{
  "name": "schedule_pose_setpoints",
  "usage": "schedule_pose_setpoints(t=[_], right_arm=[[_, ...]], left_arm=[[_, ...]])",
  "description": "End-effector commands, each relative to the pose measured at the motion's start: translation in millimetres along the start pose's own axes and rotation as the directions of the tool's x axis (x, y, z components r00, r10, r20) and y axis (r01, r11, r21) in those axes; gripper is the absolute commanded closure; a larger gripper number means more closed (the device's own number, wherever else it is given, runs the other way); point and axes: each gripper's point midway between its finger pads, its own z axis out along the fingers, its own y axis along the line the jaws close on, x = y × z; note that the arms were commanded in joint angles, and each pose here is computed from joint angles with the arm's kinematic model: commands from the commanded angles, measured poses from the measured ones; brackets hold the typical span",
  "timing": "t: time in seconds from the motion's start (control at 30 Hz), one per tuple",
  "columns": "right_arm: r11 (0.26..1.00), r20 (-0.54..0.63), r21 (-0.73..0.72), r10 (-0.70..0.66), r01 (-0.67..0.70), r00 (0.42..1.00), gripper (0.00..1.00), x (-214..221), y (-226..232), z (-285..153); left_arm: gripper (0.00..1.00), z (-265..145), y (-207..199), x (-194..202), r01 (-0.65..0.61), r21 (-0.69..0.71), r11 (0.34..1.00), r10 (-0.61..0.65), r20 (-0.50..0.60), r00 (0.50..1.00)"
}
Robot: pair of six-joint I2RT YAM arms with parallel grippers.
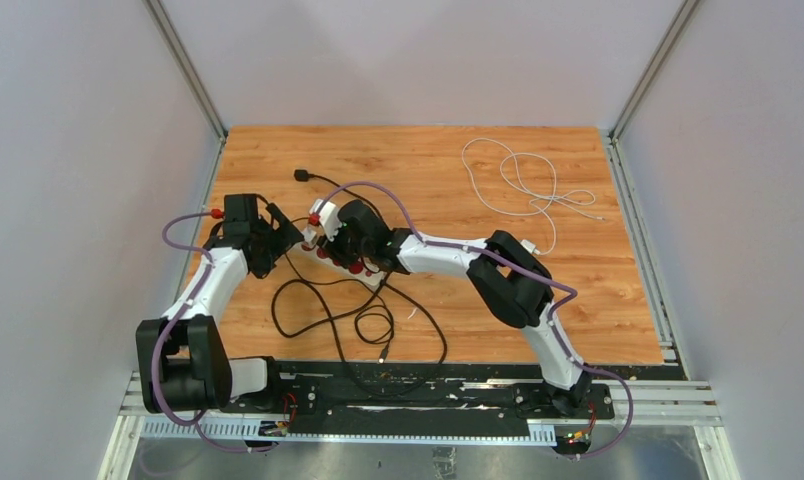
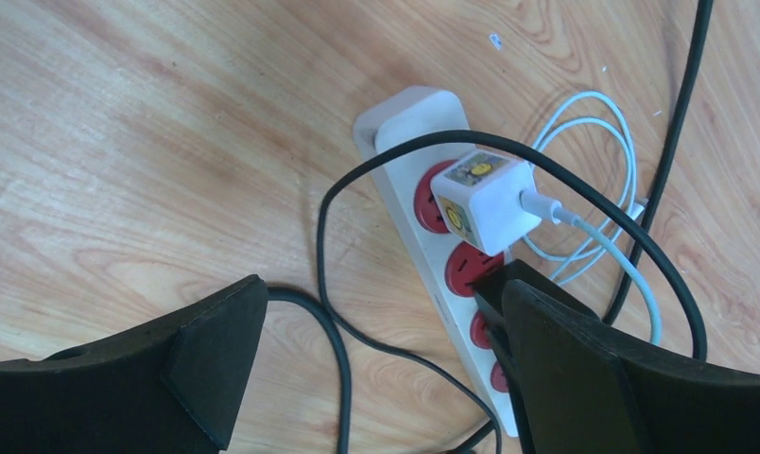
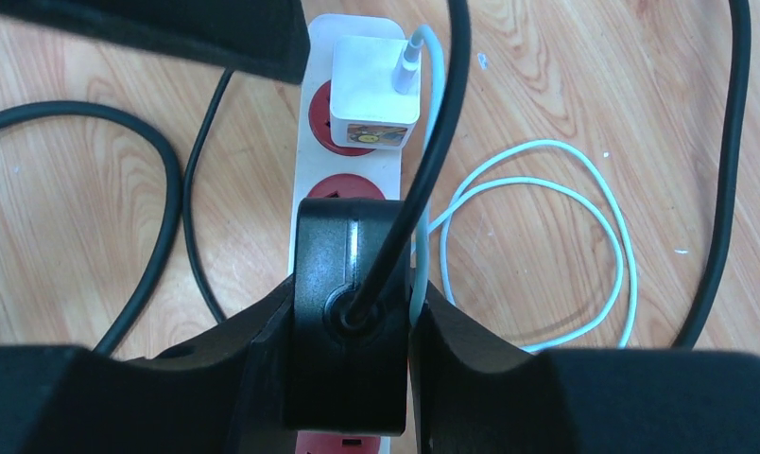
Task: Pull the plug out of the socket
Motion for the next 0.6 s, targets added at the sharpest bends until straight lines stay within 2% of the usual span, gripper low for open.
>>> schedule_pose_setpoints(t=[0.0, 0.13, 0.23, 0.27, 0.33, 0.4, 0.43, 0.57], right_arm=[[0.998, -0.079, -0.033, -0.050, 0.048, 0.996, 1.00, 16.3, -10.9, -27.0], [0.991, -0.096, -0.088, -0.109, 0.100, 0.989, 1.00, 23.6, -19.5, -43.0], [0.982, -0.100, -0.152, -0.131, 0.115, 0.986, 1.00, 30.4, -19.9, -49.0], [0.977, -0.114, -0.179, -0.136, 0.114, 0.984, 1.00, 35.8, -18.9, -51.2], [0.968, -0.109, -0.223, -0.138, 0.111, 0.984, 1.00, 39.3, -19.4, -54.4], [0.960, -0.107, -0.256, -0.143, 0.111, 0.984, 1.00, 43.8, -22.0, -58.5], [0.957, -0.109, -0.267, -0.144, 0.111, 0.984, 1.00, 45.3, -23.6, -60.6], [0.952, -0.126, -0.270, -0.180, 0.141, 0.976, 1.00, 55.0, -32.3, -66.2]], left_arm=[[0.01, -12.1, 3.2, -9.9, -0.018, -0.017, 1.000, 0.018, 0.044, 0.999], [0.00, -21.0, -6.1, -21.6, -0.031, 0.020, 0.999, 0.029, 0.094, 0.995], [0.00, -29.1, -41.5, -42.0, -0.159, 0.184, 0.970, 0.124, 0.189, 0.974], [0.00, -36.2, -66.6, -46.8, -0.267, 0.302, 0.915, 0.196, 0.244, 0.950], [0.00, -52.1, -108.4, -41.2, -0.444, 0.500, 0.744, 0.319, 0.318, 0.893], [0.00, -63.3, -129.6, -26.8, -0.521, 0.617, 0.590, 0.407, 0.330, 0.852], [0.02, -64.4, -133.7, -21.5, -0.529, 0.645, 0.551, 0.430, 0.324, 0.843], [0.08, -58.8, -126.5, -8.6, -0.519, 0.653, 0.552, 0.444, 0.297, 0.845]])
